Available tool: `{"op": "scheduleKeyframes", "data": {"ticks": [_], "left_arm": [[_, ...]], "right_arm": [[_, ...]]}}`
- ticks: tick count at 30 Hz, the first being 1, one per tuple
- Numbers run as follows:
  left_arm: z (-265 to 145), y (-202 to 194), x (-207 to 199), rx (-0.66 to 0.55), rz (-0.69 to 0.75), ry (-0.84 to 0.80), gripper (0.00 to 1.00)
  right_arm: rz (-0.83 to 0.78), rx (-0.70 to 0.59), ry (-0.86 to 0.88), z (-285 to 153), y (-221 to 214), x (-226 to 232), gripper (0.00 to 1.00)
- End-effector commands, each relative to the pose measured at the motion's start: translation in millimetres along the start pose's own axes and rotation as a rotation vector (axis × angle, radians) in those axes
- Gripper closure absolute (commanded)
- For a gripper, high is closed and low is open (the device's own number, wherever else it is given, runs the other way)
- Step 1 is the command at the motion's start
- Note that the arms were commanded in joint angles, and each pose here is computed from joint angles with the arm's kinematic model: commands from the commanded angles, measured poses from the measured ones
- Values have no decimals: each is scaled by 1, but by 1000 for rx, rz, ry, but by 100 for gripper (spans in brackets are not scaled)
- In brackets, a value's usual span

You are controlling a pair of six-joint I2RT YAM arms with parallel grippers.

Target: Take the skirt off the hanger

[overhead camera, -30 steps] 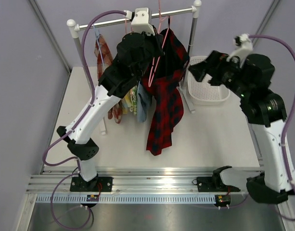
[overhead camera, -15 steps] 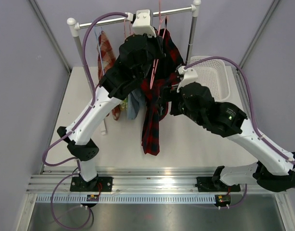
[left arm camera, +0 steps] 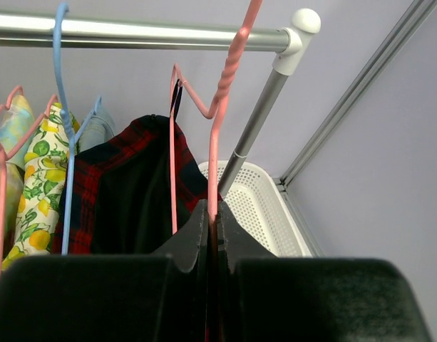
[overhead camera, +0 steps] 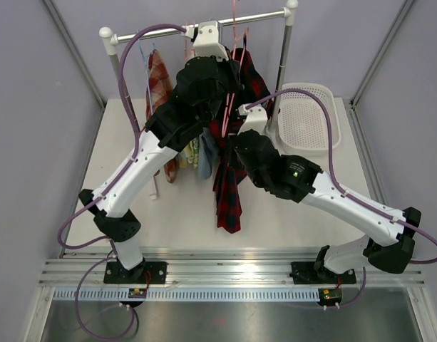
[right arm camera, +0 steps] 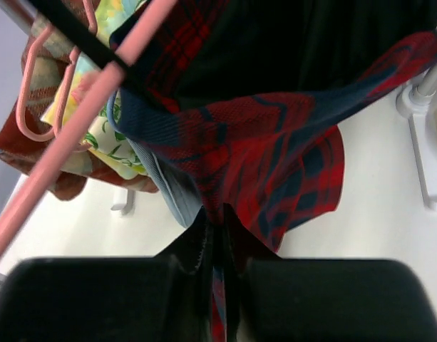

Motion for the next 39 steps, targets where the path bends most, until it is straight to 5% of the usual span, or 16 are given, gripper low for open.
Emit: {"op": "scheduleKeyframes", "data": {"ticks": [1, 23, 34, 39], "left_arm": [[-33, 66, -5, -186, -151, -54, 100], [34, -46, 23, -78, -10, 187, 100], [-12, 57, -1, -173, 73, 19, 100], [-33, 62, 8, -109, 135, 10, 100]], "right_arm": [[68, -103, -18, 1, 16, 3, 97], [-128, -141, 157, -165, 28, 93, 100], [-86, 9, 96, -158, -72, 86, 100], [-73, 18, 75, -157, -86, 78, 100]]}}
Point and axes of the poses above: each gripper's point midway between its finger pads, its own z axis out along the fingers, its own x axis along the line the jaws close on, y = z × x, the point moved 7 cm from there along -z, back along the fingers, and after that the axes turned 6 degrees about -z, right-handed, at the moved point
